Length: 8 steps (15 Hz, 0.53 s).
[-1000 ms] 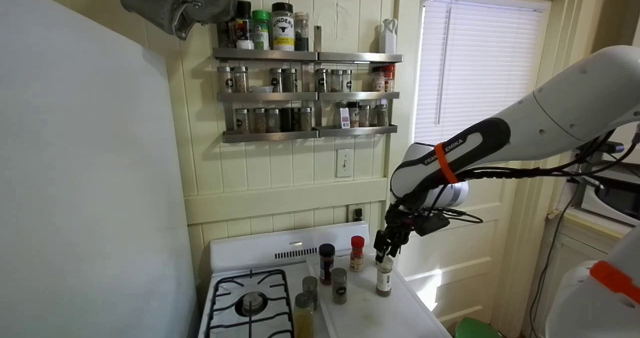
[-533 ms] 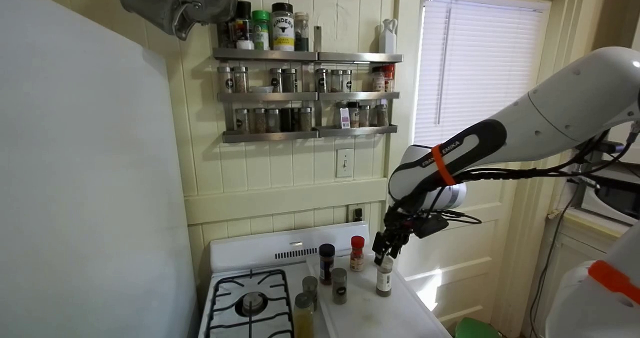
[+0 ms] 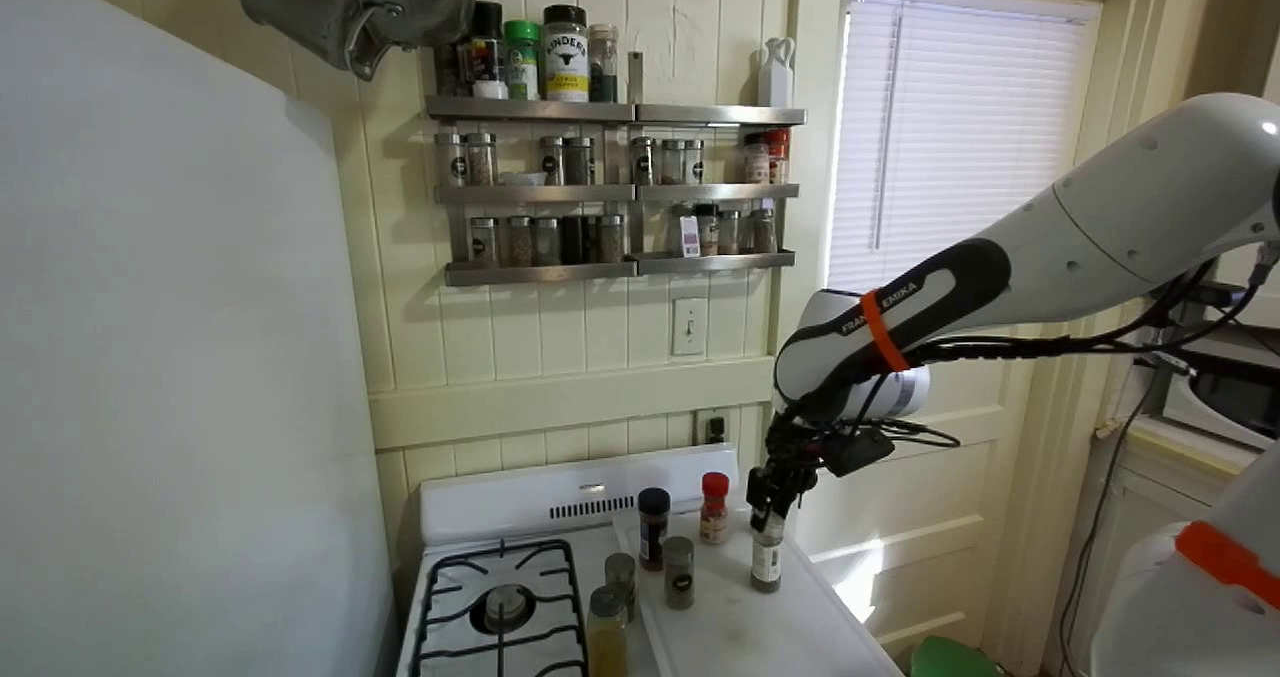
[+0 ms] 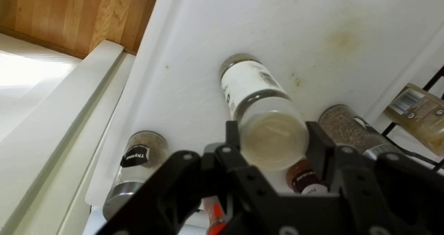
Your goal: Remove the lid off of the right bottle
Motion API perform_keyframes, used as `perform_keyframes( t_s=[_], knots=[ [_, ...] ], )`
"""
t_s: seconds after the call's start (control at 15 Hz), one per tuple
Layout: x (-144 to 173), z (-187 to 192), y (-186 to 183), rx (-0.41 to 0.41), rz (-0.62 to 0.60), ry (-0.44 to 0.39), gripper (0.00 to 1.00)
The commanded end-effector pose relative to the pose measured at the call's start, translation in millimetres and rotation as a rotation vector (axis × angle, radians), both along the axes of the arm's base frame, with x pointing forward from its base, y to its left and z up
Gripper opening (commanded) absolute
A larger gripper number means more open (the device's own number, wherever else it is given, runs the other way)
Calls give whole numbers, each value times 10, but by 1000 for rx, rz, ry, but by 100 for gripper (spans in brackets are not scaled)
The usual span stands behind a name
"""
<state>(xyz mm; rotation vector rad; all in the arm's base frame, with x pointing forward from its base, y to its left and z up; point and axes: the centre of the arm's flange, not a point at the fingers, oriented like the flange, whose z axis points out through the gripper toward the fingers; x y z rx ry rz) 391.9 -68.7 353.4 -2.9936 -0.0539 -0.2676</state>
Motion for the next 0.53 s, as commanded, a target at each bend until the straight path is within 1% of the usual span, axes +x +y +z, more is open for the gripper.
perform_keyframes(
  t_s=[0.0,0.07,0.13,0.2,0.27,0.33,0.4,0.47],
  knots=[
    [30,-14,10,-10,-13,-15,34],
    [32,-13,10,-11,-14,-15,43],
    [33,-12,6,-11,-15,-15,55],
    [34,-12,2,-11,-15,-14,53],
    [35,-11,-2,-11,-15,-13,43],
    [36,-13,-8,-12,-16,-12,40],
    [39,-9,-12,-12,-17,-13,34],
    [42,-3,-15,-12,-17,-14,35]
  ],
)
